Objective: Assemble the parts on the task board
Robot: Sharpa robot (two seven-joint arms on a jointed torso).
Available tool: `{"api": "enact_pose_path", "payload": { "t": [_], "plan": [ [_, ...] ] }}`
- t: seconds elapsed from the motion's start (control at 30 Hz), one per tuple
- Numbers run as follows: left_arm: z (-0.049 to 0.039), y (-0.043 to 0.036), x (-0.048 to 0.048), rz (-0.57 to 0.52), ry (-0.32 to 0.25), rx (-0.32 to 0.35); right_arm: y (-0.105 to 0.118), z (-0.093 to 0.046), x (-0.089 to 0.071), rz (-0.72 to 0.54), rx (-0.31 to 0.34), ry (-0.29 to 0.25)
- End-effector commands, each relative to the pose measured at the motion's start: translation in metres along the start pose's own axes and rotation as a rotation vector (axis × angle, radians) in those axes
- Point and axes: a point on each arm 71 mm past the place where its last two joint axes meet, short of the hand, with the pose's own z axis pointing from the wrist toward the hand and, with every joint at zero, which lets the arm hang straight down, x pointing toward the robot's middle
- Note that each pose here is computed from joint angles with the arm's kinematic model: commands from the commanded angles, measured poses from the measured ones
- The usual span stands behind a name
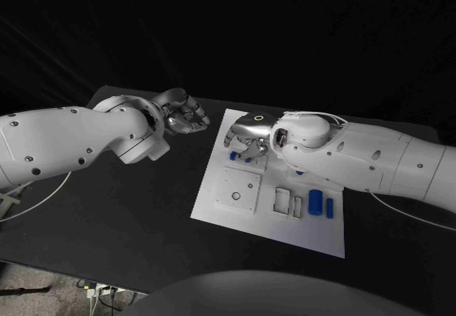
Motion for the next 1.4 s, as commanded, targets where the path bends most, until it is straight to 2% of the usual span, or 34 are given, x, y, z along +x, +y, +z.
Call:
{"api": "enact_pose_path", "payload": {
  "t": [0.03, 0.5, 0.9, 1.23, 1.4],
  "plan": [
    [0.0005, -0.0017, 0.0020, 0.006, 0.018, 0.002, 0.001, 0.001, 0.002, -0.018, 0.004, 0.006],
    [0.0018, -0.0021, 0.0038, 0.008, 0.027, 0.003, -0.001, 0.002, 0.011, -0.013, 0.030, 0.038],
    [0.0027, -0.0032, 0.0055, 0.010, 0.033, 0.004, 0.000, 0.003, 0.010, -0.011, 0.054, 0.009],
    [0.0038, -0.0024, 0.0089, 0.015, 0.054, -0.008, 0.000, 0.003, 0.013, 0.014, 0.065, 0.011],
    [0.0041, -0.0020, 0.0105, 0.018, 0.065, -0.013, -0.001, 0.002, 0.013, 0.041, 0.074, -0.013]
  ]
}}
